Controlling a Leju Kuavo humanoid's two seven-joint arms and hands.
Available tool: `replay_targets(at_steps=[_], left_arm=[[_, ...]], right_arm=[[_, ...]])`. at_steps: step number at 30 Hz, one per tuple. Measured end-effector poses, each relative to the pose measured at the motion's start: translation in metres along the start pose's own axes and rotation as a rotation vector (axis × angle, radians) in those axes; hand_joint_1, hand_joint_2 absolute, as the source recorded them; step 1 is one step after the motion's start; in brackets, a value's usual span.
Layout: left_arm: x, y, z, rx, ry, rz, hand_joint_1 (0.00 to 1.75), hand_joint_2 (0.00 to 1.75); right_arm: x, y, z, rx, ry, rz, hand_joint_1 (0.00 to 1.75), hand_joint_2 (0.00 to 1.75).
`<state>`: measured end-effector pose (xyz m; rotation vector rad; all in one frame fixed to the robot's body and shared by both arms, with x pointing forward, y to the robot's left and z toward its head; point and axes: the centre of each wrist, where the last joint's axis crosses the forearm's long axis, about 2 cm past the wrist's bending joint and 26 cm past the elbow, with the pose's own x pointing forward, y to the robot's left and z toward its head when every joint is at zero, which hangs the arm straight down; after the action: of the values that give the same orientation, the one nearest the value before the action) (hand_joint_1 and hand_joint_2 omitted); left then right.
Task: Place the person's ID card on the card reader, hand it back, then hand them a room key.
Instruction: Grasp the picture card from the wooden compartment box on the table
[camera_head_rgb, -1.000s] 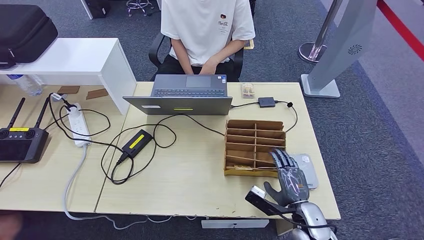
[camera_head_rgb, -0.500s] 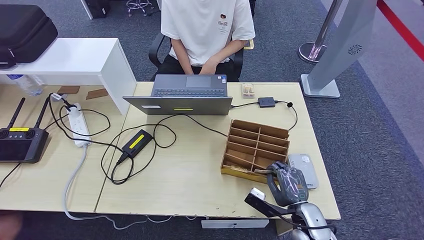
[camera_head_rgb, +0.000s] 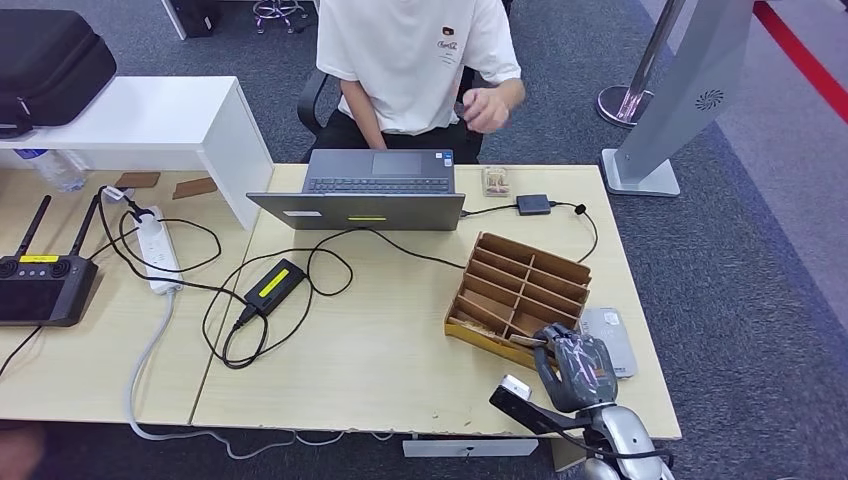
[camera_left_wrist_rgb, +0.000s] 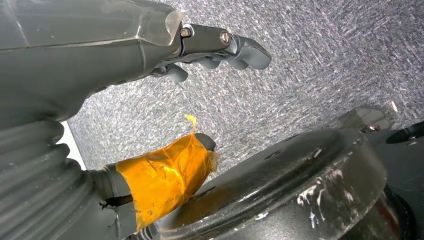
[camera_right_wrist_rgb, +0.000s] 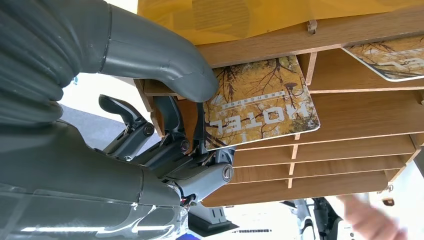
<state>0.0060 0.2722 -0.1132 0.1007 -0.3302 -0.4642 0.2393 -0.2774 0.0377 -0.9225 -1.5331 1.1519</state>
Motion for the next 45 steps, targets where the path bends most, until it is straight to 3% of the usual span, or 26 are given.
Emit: replay_targets(at_steps=[29,45], left_arm=[[-0.002,0.003,0.000,-0.018,-0.003,0.000,0.00,1.75],[-0.003,0.005,0.000,-0.017,0.002,0.001,0.00,1.75]], right_arm=[[-0.002,-0.009,-0.005,-0.029,0.012,-0.003,1.75,1.75],[-0.013,-0.047,-0.029,-0.125,-0.007,-0.033,1.75,1.75]])
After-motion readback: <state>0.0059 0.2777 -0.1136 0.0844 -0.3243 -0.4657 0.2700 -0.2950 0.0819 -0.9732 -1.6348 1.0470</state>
